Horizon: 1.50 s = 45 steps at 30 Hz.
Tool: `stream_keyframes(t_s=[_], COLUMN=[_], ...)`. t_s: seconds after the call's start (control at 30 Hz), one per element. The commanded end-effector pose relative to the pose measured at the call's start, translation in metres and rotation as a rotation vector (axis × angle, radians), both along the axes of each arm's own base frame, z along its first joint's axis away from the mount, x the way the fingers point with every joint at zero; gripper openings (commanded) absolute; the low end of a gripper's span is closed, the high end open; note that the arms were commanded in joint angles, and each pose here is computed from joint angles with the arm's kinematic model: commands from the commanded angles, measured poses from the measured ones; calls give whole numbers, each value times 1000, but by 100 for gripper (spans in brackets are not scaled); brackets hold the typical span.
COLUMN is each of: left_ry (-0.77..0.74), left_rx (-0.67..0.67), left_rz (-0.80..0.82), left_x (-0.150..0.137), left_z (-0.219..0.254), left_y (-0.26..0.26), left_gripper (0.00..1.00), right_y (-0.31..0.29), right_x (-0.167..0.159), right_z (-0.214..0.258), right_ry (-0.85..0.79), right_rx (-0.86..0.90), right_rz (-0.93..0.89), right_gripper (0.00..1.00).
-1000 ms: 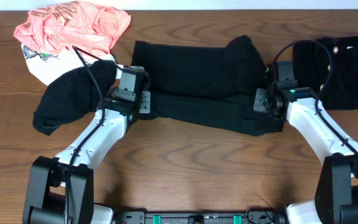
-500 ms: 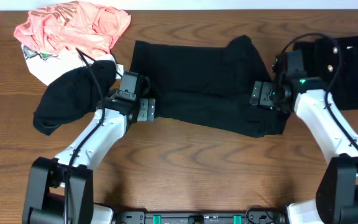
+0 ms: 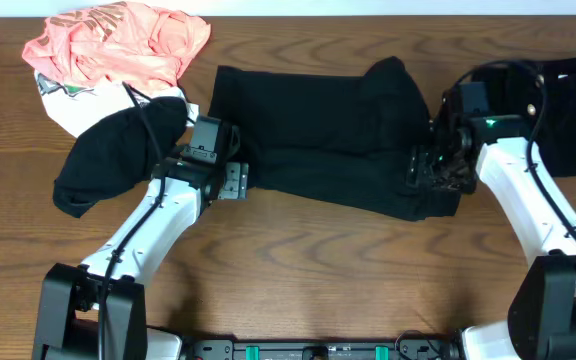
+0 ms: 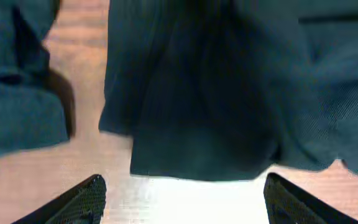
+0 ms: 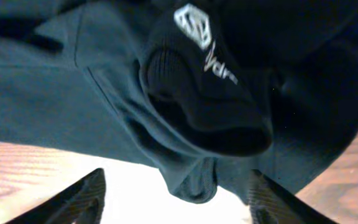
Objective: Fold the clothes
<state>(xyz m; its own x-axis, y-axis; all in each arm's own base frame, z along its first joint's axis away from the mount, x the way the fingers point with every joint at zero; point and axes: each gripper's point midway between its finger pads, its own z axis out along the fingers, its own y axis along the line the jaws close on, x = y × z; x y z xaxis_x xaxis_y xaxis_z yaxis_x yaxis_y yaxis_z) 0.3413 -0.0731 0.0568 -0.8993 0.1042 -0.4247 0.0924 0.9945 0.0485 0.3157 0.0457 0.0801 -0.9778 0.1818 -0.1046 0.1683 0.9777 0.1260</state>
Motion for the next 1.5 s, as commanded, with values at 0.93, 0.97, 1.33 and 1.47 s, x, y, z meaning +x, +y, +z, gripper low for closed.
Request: stream_keyframes(t_s=[0.93, 0.97, 1.33, 1.47], left_ry=[142, 144, 164, 164], left_rx=[105, 105, 109, 109], left_rz=[-101, -101, -102, -102], left_x=[1, 0, -5, -5], left_z=[-75, -76, -77, -77], left_y=[14, 14, 15, 15], left_gripper=[29, 25, 21, 21], right_y=[24, 24, 22, 19], right_x=[-22, -23, -25, -31], right_z=[-11, -13, -46, -59], right_ry=[59, 61, 23, 25], right_rx=[-37, -40, -41, -46], right_rz=[104, 104, 101, 100], right_gripper=[54, 54, 49, 49])
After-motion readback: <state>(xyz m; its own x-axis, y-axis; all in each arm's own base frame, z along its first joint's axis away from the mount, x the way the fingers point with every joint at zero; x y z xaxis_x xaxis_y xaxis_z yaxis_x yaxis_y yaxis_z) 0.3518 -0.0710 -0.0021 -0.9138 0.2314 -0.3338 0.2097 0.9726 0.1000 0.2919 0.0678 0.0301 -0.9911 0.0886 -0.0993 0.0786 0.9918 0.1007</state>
